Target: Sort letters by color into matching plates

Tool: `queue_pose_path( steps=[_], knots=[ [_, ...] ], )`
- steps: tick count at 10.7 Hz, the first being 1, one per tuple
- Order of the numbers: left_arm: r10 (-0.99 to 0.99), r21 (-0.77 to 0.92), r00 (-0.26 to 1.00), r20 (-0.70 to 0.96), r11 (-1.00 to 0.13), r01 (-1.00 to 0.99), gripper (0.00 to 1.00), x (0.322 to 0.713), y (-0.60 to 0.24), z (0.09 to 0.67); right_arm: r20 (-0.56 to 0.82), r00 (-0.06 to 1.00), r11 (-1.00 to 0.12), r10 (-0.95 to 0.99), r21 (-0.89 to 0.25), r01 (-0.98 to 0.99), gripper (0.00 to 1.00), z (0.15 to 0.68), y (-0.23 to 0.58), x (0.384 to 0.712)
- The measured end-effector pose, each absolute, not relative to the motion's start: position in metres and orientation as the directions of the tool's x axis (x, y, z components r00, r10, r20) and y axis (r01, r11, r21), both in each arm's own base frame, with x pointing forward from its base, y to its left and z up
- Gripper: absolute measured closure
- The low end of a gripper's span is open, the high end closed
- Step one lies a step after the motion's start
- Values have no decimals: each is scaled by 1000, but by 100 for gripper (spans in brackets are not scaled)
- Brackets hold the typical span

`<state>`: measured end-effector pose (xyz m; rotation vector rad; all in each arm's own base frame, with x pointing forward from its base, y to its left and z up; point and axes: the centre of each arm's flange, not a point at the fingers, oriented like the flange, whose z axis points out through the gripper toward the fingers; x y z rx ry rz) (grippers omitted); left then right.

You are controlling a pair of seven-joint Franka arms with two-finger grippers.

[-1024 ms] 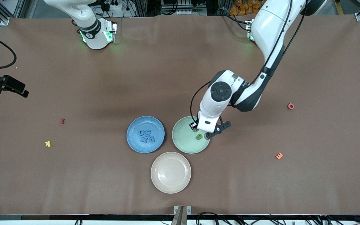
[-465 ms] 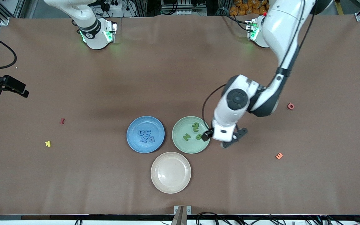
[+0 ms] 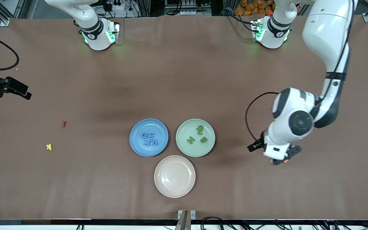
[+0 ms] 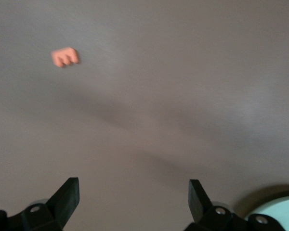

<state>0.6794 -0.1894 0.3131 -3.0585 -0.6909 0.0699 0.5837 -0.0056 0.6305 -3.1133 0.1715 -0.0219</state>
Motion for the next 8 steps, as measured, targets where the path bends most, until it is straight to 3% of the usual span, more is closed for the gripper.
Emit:
queue_pose_path(
  steps=[3, 8],
  knots=[
    [330, -68, 936, -120, -944, 324, 0, 664, -143, 326, 11, 994, -994, -110, -24, -109, 0, 629, -5, 584],
    [241, -106, 958, -157, -968, 226, 0, 587, -110, 360, 9, 994, -994, -109, -23, -109, 0, 628, -5, 585]
  ],
)
